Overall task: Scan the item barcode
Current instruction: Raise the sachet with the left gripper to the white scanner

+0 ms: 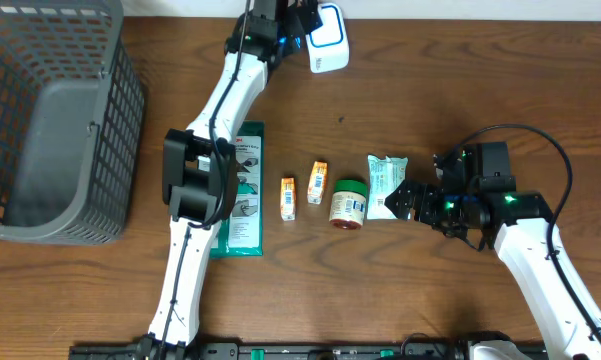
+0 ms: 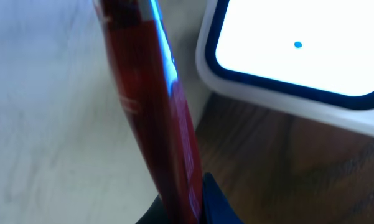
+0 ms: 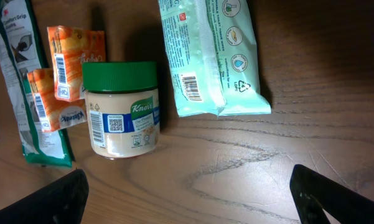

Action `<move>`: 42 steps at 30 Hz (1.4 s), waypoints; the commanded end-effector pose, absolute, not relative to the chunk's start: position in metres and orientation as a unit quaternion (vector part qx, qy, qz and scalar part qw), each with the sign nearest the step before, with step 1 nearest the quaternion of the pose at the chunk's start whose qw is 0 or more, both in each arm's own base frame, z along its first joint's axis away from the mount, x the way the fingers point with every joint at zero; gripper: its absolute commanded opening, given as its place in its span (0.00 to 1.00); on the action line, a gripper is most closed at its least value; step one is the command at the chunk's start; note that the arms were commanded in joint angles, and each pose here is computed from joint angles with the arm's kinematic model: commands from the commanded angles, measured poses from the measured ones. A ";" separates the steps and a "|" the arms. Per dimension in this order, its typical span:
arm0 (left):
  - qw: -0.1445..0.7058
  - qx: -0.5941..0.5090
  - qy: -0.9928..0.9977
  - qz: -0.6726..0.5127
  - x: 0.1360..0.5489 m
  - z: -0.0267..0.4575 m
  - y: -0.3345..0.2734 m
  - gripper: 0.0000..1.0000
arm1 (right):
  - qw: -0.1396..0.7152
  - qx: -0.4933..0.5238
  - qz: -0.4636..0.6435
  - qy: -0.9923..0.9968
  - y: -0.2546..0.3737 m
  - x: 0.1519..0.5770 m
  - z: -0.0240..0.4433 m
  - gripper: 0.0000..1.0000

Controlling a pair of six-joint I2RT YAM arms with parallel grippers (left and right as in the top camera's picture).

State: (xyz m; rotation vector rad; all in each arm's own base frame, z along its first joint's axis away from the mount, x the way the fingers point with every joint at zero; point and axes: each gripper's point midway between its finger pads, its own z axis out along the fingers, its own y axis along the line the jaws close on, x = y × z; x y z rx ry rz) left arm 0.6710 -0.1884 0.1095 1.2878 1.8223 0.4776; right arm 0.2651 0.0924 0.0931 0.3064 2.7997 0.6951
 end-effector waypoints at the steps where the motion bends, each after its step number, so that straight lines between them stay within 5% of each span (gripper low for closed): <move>1: 0.418 0.538 0.701 0.210 0.672 0.117 -0.196 0.07 | 0.121 0.095 0.237 0.959 0.094 0.263 0.093 0.99; 42: 0.359 0.621 0.643 0.266 0.671 0.072 -0.202 0.07 | 0.121 0.095 0.237 0.959 0.094 0.263 0.093 0.99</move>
